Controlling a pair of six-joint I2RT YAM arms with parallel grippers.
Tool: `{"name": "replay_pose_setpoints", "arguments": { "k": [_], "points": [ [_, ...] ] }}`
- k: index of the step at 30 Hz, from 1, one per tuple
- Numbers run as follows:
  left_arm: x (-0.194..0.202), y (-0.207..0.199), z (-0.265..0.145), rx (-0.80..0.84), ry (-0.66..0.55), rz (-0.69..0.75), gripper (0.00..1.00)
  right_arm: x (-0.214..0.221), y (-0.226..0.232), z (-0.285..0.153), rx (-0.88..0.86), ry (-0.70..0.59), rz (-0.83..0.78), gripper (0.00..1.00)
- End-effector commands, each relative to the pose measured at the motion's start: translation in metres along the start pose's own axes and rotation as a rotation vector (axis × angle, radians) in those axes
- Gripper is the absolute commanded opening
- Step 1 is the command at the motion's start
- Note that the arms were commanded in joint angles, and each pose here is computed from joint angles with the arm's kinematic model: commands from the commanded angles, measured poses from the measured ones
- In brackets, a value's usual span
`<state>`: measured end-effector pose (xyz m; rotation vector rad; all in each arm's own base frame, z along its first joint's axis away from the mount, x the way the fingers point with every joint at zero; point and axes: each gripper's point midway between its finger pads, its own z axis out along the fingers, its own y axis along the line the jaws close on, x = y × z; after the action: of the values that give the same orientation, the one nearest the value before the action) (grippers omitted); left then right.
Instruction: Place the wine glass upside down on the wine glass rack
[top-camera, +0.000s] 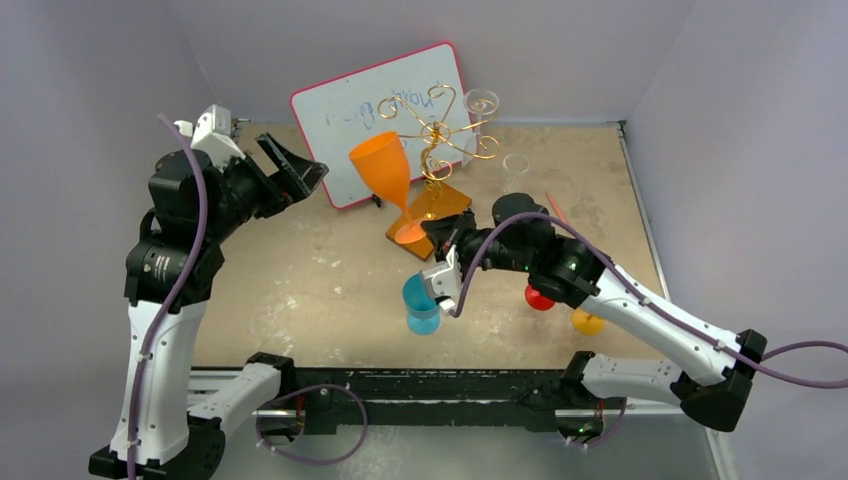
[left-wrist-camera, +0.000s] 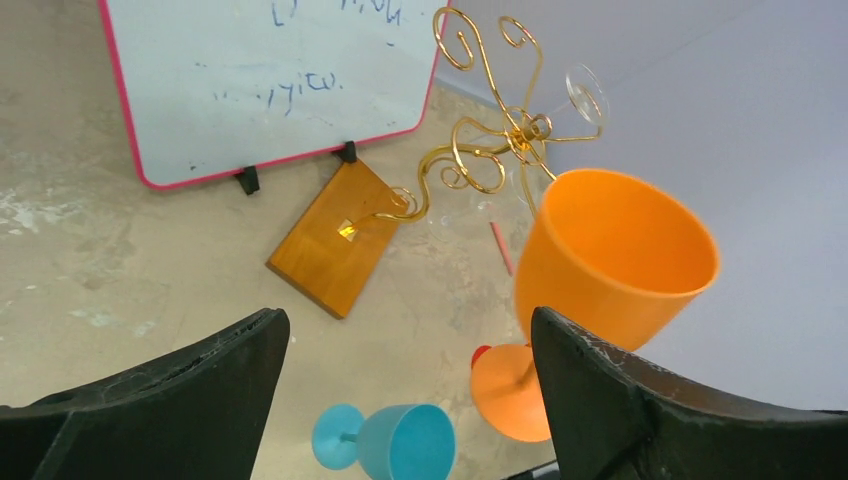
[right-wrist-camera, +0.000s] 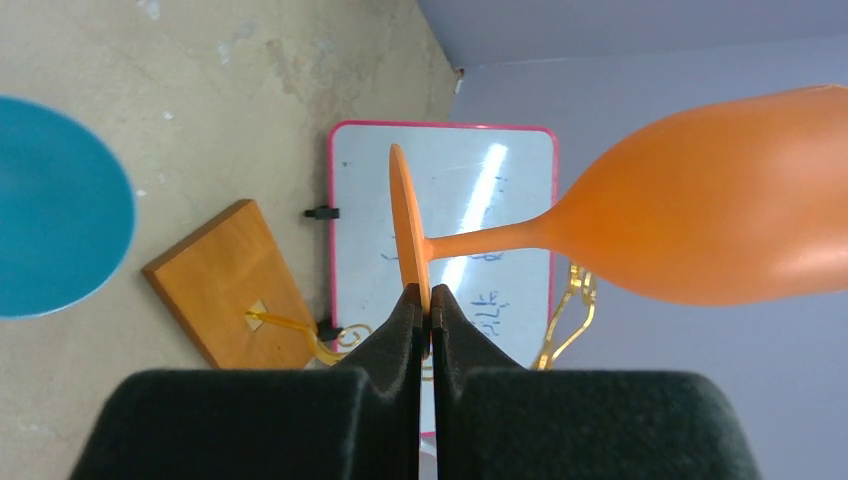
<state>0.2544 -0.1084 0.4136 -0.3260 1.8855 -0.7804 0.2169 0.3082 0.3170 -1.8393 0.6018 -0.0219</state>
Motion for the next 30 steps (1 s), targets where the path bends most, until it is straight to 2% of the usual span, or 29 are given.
{"name": "replay_pose_setpoints", "arguments": {
  "k": [1,6,9,16,19,26,30],
  "points": [
    [-0.012,0.009,-0.009,-0.046,-0.074,0.064,0.91,-0.012,-0.073,-0.024,0.245,-0.006,0.099,0.0],
    [0.002,0.029,0.004,-0.103,-0.03,0.087,0.94,-0.02,-0.109,-0.04,0.413,-0.053,0.253,0.0],
    [0.016,0.037,0.011,-0.093,0.009,0.111,0.94,-0.014,-0.129,-0.049,0.507,-0.034,0.346,0.0],
    [0.039,0.054,0.029,-0.093,0.054,0.095,0.97,0.024,-0.161,-0.066,0.683,0.125,0.61,0.0],
    [0.04,0.062,0.031,-0.12,0.037,0.089,0.99,0.044,-0.169,-0.078,0.734,0.159,0.694,0.0],
    [0.057,0.089,0.047,-0.201,0.076,0.065,1.0,0.088,-0.186,-0.126,0.929,0.131,0.992,0.0],
    [0.071,0.096,0.058,-0.184,0.101,0.05,0.99,0.095,-0.182,-0.132,0.958,0.094,1.132,0.0]
  ]
}}
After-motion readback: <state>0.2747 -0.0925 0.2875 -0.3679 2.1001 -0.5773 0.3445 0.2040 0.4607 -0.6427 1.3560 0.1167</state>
